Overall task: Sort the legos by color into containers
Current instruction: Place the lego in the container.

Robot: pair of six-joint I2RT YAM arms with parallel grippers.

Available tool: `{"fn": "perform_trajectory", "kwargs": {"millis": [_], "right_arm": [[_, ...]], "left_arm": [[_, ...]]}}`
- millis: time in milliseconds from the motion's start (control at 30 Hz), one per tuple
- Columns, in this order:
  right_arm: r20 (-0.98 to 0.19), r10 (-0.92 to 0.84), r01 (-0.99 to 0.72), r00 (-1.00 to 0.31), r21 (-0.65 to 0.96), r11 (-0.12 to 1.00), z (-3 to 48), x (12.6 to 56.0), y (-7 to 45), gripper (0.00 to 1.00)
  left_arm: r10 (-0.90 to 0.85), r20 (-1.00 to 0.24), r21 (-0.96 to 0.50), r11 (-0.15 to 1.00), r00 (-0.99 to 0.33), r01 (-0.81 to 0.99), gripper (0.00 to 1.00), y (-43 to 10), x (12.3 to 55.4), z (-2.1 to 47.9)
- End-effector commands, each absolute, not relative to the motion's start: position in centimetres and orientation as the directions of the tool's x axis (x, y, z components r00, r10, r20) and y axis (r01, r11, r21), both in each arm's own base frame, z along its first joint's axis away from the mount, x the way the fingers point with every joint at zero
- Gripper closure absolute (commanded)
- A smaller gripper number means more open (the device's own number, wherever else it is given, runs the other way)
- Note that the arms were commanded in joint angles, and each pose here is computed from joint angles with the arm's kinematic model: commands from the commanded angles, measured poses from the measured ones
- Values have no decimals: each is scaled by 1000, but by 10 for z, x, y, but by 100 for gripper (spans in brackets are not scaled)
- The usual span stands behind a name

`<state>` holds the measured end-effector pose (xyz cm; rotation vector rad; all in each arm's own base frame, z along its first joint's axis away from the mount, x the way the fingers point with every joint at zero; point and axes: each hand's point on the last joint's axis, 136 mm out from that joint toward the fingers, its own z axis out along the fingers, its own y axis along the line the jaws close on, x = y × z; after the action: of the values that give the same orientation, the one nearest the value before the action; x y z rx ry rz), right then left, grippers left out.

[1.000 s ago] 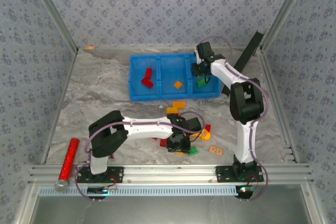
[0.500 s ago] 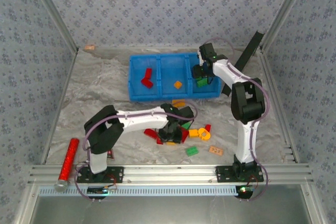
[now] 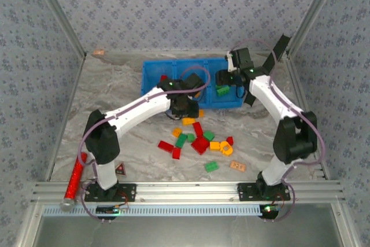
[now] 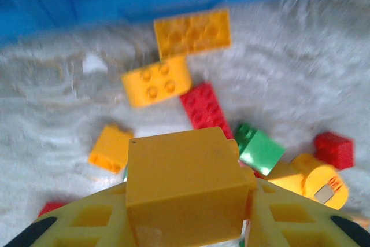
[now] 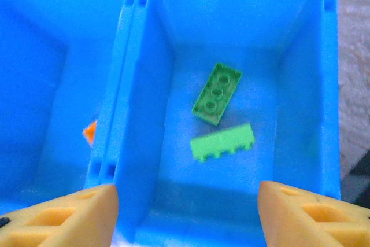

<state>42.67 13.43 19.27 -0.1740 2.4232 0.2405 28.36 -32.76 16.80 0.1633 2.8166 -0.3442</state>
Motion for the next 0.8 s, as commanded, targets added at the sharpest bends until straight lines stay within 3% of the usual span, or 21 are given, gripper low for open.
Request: {"fn": "perform_trajectory", "kwargs": {"millis": [0,200,400,767], "right_arm": [[-622,-14,-166,-783,187,968,188,384,132,33],[-530,14,-152,-848,268,952,153,301,130,33],[-444,7,-142,-896,302,943,119,231,134,32],[-326,-50,-146,-944,276,950,70,172,142,31]], "left_arm": [[122,-381,-179,963,-916,202,66,-331,318,181],[110,-452,-173,963,-885,208,66,-341,381,190],[79,-431,-176,970,-899,169,65,-341,424,162],[73,-374,-169,975,-924,146,57,-346,449,117]]}}
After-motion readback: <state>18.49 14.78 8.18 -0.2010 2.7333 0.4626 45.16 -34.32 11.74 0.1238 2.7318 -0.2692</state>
